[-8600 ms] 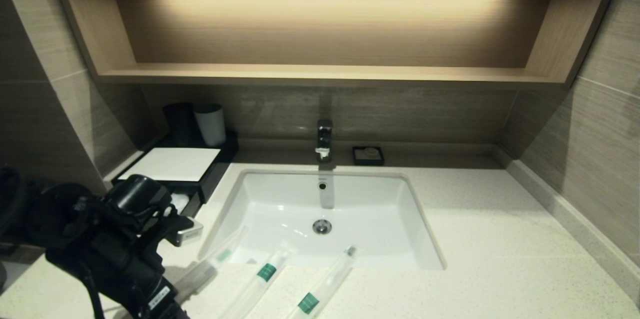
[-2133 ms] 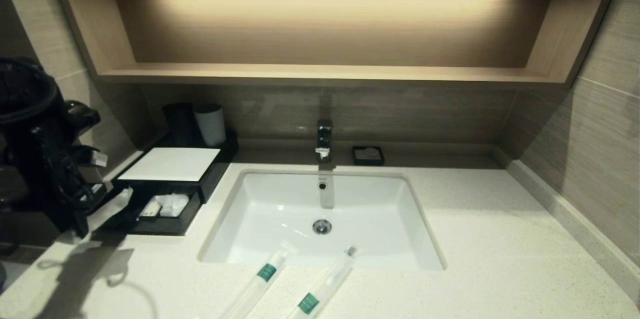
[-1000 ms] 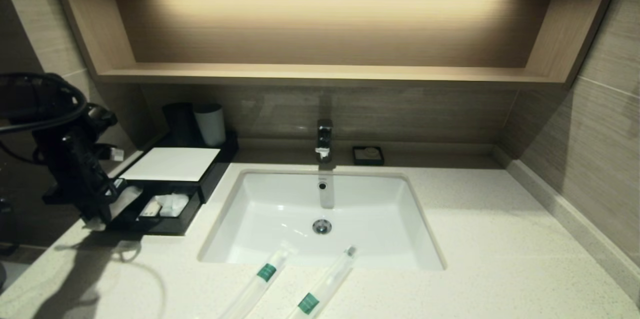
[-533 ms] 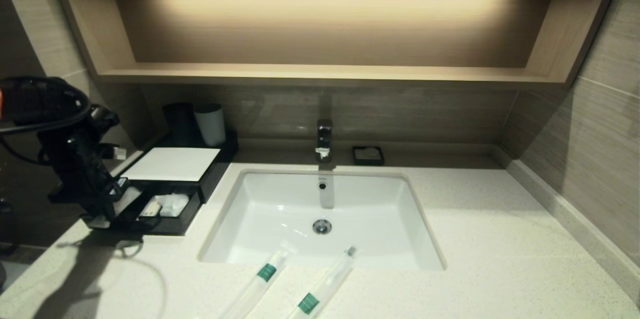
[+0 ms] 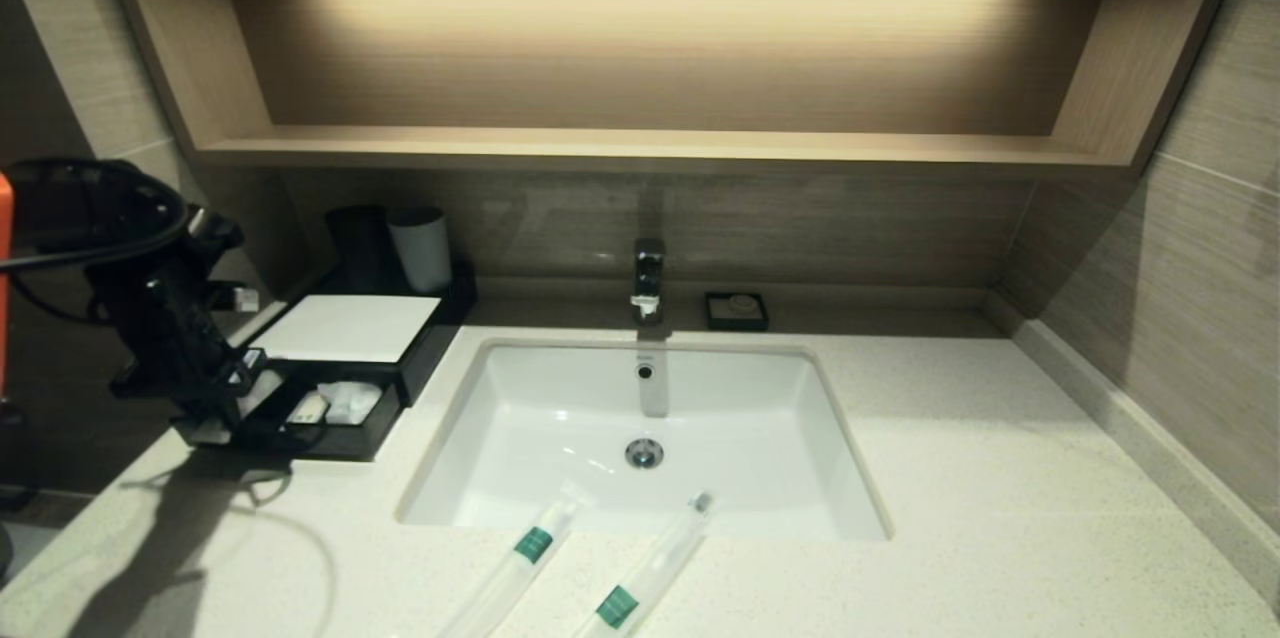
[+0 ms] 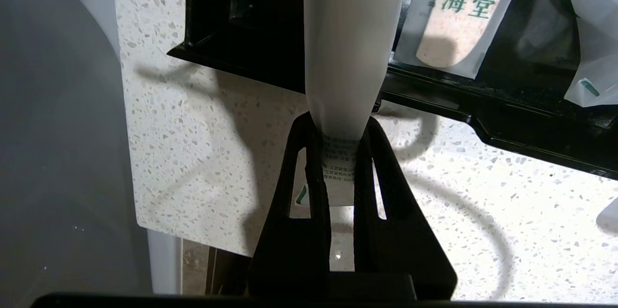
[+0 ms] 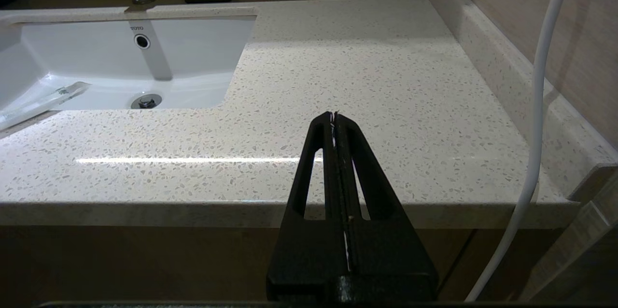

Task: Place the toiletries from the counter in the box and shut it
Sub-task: Place the bathroom toiletry into the drawer

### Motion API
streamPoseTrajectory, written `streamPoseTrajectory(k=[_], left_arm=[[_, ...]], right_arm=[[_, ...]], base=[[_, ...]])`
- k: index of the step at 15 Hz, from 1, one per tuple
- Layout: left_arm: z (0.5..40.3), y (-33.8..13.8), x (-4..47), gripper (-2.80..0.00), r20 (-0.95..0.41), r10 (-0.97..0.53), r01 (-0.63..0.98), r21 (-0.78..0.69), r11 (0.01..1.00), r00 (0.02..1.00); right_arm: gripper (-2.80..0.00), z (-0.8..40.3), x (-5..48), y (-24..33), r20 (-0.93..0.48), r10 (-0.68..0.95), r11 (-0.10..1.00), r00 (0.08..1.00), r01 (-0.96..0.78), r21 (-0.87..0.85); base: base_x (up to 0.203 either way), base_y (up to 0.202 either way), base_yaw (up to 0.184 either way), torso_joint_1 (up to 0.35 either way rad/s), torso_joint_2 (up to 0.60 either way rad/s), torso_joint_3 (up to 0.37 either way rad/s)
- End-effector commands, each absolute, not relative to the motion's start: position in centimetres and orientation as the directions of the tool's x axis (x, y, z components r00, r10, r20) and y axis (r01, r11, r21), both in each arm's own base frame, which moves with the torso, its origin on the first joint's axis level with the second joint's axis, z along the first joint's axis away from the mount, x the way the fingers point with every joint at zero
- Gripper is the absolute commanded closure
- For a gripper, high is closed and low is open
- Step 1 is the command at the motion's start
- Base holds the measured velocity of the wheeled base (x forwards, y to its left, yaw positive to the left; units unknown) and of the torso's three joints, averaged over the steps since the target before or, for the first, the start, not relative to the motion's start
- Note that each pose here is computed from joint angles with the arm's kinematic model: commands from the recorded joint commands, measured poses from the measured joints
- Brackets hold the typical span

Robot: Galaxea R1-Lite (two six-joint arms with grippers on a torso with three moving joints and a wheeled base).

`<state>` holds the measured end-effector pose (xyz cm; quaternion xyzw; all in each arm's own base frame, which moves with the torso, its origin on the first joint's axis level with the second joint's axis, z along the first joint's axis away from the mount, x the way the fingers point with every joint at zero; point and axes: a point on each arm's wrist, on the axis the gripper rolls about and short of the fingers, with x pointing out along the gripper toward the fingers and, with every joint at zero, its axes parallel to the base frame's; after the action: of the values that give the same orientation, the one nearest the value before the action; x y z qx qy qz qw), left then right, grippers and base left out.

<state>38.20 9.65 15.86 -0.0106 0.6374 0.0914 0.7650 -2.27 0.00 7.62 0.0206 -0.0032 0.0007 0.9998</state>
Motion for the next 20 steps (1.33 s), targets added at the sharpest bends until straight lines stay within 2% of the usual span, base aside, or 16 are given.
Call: streamPoseTrajectory(k=[1,9,20], left_arm=[[15.9,9.4,38.2,0.00,-0.977,0.126,-0.148,0.101,0.984,0.170],[17.3,8.7,37.6,0.00,-0.973,0.128,-0.122,0.106,0.987,0.193],[16.4,8.9,38.4,0.00,-0.969,0.132,-0.110,0.111,0.988,0.209]], right_arm=[[0.00,7.6,-2.3,0.0,0.006,0.002,0.999,1.000,-0.002,0.041],[0.00,7.6,-2.3,0.0,0.006,0.002,0.999,1.000,-0.002,0.041],[0.00,7.6,-2.3,0.0,0.006,0.002,0.999,1.000,-0.002,0.041]], base=[[0.000,0.000,0.000,0.000,0.00,0.000],[0.000,0.000,0.000,0.000,0.00,0.000],[0.000,0.000,0.000,0.000,0.00,0.000]])
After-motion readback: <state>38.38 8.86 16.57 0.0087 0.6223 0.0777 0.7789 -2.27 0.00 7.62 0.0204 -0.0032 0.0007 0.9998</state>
